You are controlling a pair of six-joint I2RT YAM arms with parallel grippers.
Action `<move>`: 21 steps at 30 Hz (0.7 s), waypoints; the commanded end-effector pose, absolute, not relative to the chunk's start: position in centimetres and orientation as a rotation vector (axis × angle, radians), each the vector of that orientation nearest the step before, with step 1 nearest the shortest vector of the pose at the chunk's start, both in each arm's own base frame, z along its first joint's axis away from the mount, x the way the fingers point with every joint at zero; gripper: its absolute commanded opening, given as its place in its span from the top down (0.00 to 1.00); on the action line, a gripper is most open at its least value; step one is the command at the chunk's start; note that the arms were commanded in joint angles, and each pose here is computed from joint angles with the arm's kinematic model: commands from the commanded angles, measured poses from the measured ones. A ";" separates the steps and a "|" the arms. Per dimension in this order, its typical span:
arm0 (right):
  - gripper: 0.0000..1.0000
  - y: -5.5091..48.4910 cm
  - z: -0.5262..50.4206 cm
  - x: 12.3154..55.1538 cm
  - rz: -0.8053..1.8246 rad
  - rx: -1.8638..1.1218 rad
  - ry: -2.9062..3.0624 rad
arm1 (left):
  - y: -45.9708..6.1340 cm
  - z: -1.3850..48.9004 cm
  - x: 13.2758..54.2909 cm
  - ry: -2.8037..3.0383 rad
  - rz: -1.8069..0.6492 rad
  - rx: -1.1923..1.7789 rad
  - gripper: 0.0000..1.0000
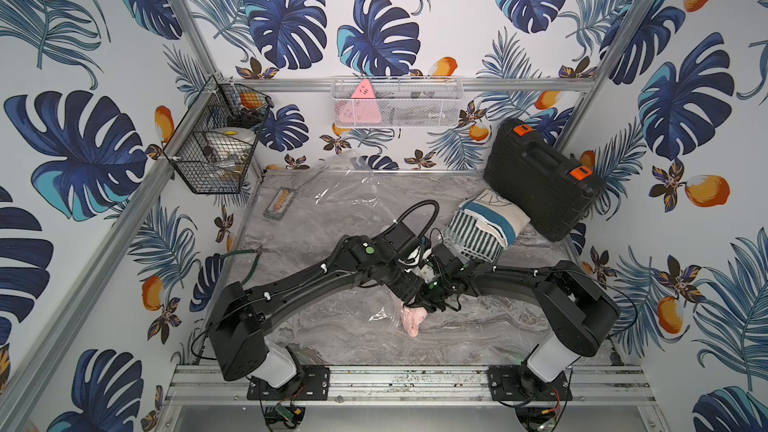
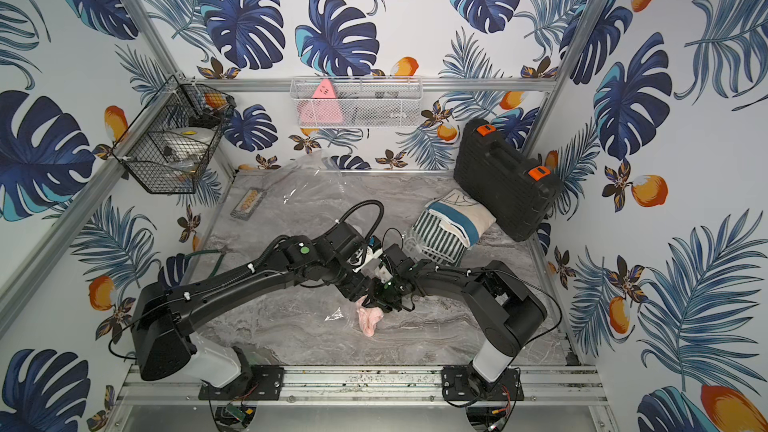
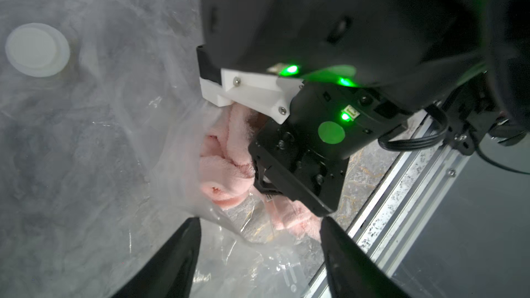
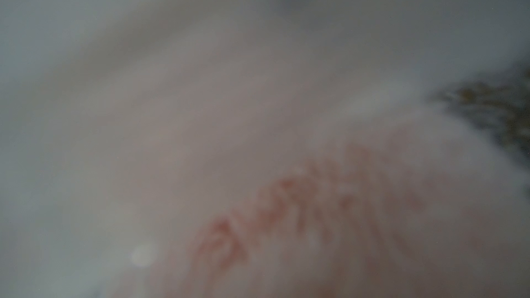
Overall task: Place the folded towel into the vacuum bag
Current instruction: Open the vacuum bag at the center of the board.
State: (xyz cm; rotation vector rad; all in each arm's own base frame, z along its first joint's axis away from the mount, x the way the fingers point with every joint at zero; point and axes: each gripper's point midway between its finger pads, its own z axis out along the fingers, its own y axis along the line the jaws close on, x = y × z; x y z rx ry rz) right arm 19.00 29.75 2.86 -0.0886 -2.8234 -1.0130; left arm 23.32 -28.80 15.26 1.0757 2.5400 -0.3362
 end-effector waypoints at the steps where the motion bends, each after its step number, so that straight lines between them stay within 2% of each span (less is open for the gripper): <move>1: 1.00 26.3 0.0 18.0 -0.725 -0.184 -2.898 | -26.7 13.6 24.7 2.531 -0.051 1.165 0.29; 7: 1.00 26.1 0.1 18.0 -0.735 -0.163 -2.888 | -26.5 13.6 28.1 2.440 0.154 1.133 0.30; 14: 1.00 25.0 -0.5 17.7 -0.761 -0.238 -2.849 | -28.0 12.3 31.4 2.403 0.166 1.035 0.36; 17: 1.00 24.5 -1.2 17.2 -0.740 -0.266 -2.832 | -26.8 13.9 33.4 2.395 0.182 0.918 0.47; 19: 1.00 24.2 -1.7 16.7 -0.723 -0.280 -2.817 | -25.7 16.0 34.1 2.379 0.161 0.830 0.62; 20: 1.00 24.1 -1.9 16.6 -0.715 -0.286 -2.813 | -25.2 17.4 34.3 2.363 0.137 0.778 0.74; 21: 1.00 24.0 -2.1 16.5 -0.707 -0.290 -2.808 | -25.0 18.6 34.1 2.345 0.102 0.746 0.82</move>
